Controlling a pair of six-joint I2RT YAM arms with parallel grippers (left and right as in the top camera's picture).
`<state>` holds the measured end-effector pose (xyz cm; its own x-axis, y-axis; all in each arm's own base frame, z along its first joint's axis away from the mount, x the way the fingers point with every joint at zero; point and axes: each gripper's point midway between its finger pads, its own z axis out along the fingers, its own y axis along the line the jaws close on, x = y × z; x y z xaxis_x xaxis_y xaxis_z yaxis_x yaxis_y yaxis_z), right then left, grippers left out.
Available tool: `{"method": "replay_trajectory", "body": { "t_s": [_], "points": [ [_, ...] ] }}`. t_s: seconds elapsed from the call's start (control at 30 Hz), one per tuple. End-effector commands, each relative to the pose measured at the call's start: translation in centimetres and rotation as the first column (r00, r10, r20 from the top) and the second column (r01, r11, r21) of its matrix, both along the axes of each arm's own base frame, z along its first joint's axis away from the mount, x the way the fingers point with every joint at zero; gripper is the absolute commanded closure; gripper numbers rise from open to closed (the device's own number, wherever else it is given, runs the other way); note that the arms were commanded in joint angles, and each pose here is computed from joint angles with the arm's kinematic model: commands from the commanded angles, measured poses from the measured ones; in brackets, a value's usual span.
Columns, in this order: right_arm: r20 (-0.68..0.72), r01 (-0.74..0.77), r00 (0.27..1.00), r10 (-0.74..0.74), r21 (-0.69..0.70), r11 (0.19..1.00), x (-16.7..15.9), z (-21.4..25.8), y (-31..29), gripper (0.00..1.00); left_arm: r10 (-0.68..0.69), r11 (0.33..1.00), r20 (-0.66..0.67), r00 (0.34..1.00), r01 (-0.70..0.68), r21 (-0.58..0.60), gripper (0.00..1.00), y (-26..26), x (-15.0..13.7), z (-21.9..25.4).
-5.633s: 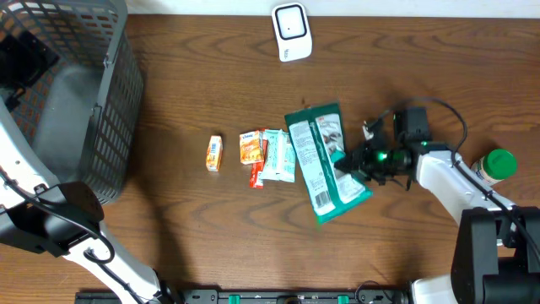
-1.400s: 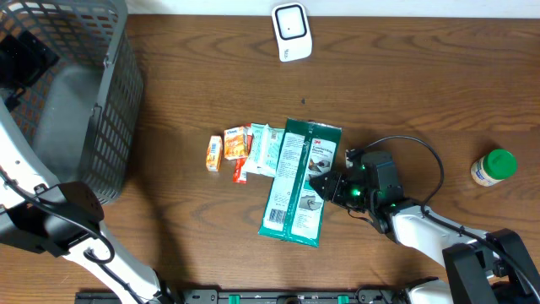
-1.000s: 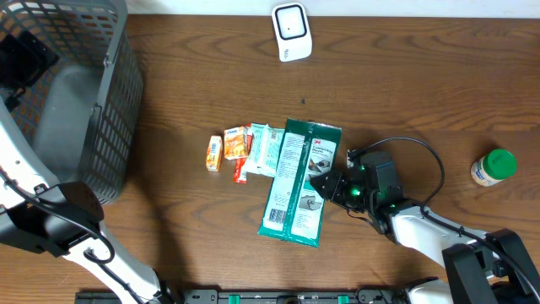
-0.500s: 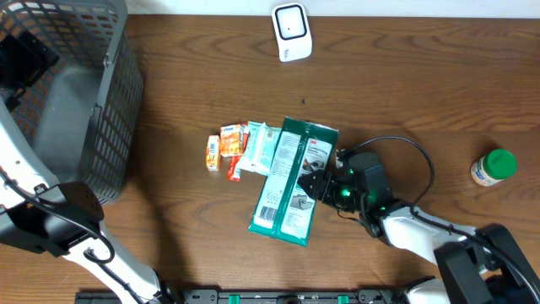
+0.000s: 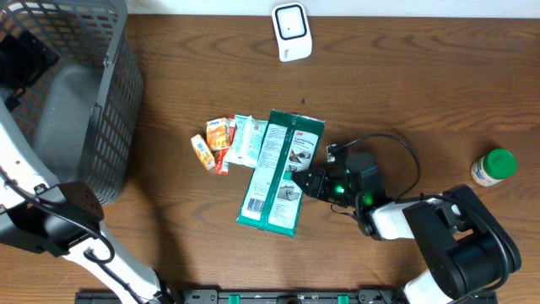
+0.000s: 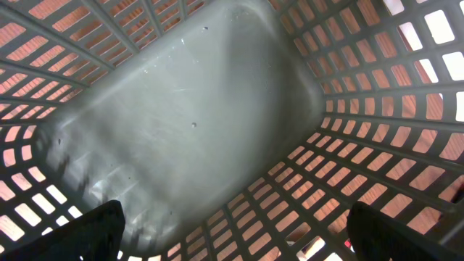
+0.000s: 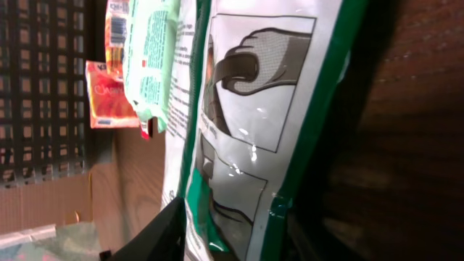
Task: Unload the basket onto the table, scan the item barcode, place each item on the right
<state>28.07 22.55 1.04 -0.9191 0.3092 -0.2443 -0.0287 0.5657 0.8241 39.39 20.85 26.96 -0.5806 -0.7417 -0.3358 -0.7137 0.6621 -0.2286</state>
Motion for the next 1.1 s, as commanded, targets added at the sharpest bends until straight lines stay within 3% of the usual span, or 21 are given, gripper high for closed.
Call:
{"method": "replay_trajectory", "body": {
  "t_s": [0.0,0.07,0.13,0.17,0.3,0.43,0.7,0.9,1.07],
  "points": [
    [-0.012,-0.032,0.999,0.031,-0.032,0.999,-1.0,-1.2,-0.1,0.64,-0.004,1.000,0.037,0.999,0.004,0.009,0.02,-0.4,-0.2,1.5],
    [0.011,-0.036,0.999,0.037,-0.030,0.999,-0.8,-1.0,0.0,0.69,-0.004,1.000,0.037,0.999,0.004,0.009,0.02,-0.4,-0.2,1.5],
    [0.025,-0.035,0.999,0.036,-0.025,0.999,-0.6,-0.7,0.0,0.95,-0.004,1.000,0.037,0.999,0.004,0.009,0.02,-0.4,-0.2,1.5],
    [0.033,-0.036,0.999,0.036,-0.024,0.999,-0.5,-0.6,0.0,0.99,-0.004,1.000,0.037,0.999,0.004,0.009,0.02,-0.4,-0.2,1.5],
    [0.112,-0.076,0.991,0.076,-0.006,0.997,-0.2,0.5,0.6,0.99,-0.004,1.000,0.037,0.999,0.004,0.009,0.02,-0.4,-0.2,1.5],
    [0.259,-0.217,0.949,0.181,0.118,0.969,-0.4,4.7,1.9,0.99,-0.004,1.000,0.037,0.999,0.004,0.009,0.02,-0.4,-0.2,1.5],
    [0.200,-0.300,0.948,0.249,0.293,0.908,-1.3,7.0,-0.9,0.99,-0.004,1.000,0.037,0.999,0.004,0.009,0.02,-0.4,-0.2,1.5],
    [0.209,-0.332,0.939,0.275,0.326,0.885,-1.5,7.8,-1.7,0.98,-0.004,1.000,0.037,0.999,0.004,0.009,0.02,-0.4,-0.2,1.5],
    [0.201,-0.423,0.906,0.373,0.386,0.820,-2.7,9.2,-1.4,0.99,-0.004,1.000,0.037,0.999,0.004,0.009,0.02,-0.4,-0.2,1.5]
  ]
}}
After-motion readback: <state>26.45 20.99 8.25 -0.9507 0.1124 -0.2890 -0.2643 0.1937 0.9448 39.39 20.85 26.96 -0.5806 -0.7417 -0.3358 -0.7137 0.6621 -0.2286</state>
